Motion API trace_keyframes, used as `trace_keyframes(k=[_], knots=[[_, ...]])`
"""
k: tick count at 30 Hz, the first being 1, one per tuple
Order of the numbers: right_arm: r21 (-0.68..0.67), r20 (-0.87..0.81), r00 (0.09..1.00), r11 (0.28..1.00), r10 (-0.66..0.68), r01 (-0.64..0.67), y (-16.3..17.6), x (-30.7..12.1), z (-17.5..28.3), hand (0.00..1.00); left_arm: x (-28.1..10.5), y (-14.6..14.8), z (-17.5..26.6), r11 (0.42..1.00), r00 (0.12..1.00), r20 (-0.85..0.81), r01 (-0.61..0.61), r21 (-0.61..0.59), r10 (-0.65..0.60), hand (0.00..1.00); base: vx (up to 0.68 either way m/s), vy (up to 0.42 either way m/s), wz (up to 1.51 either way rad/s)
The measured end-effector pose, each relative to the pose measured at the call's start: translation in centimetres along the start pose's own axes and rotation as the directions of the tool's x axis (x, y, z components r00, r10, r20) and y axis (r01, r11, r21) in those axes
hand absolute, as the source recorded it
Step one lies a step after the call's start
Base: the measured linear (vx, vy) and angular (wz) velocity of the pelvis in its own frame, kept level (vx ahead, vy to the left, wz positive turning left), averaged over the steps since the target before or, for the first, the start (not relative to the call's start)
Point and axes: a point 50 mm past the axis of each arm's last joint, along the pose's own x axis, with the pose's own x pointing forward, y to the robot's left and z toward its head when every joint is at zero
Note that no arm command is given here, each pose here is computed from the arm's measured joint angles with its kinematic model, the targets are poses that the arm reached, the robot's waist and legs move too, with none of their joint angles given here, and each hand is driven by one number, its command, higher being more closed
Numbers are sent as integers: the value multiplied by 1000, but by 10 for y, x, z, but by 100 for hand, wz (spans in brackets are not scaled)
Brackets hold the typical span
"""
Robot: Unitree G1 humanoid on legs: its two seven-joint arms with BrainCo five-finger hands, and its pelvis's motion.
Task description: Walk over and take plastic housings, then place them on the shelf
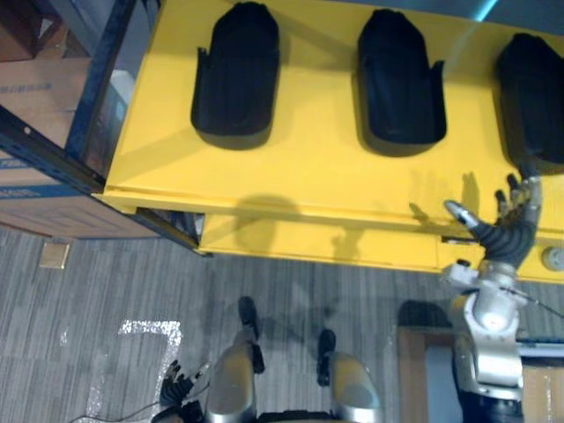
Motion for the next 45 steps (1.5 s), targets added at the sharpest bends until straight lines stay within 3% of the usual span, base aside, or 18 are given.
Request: trace_keyframes(k=[13, 30, 45], knots=[[13, -63, 998, 1000, 12, -11, 13, 6, -16, 0, -2, -2, 1, 1000, 1000, 6, 19, 13, -19, 0, 8, 6, -6], [42, 48, 997, 997, -61, 59, 37, 43, 12, 0, -2, -3, -1, 1000, 1000, 1, 26, 11, -26, 0, 11, 1, 1], [-2, -40, 999, 1000, -2, 2, 45, 61, 5, 0, -4, -3, -10, 1000, 999, -35, 23, 22, -22, 0, 0, 0, 0]])
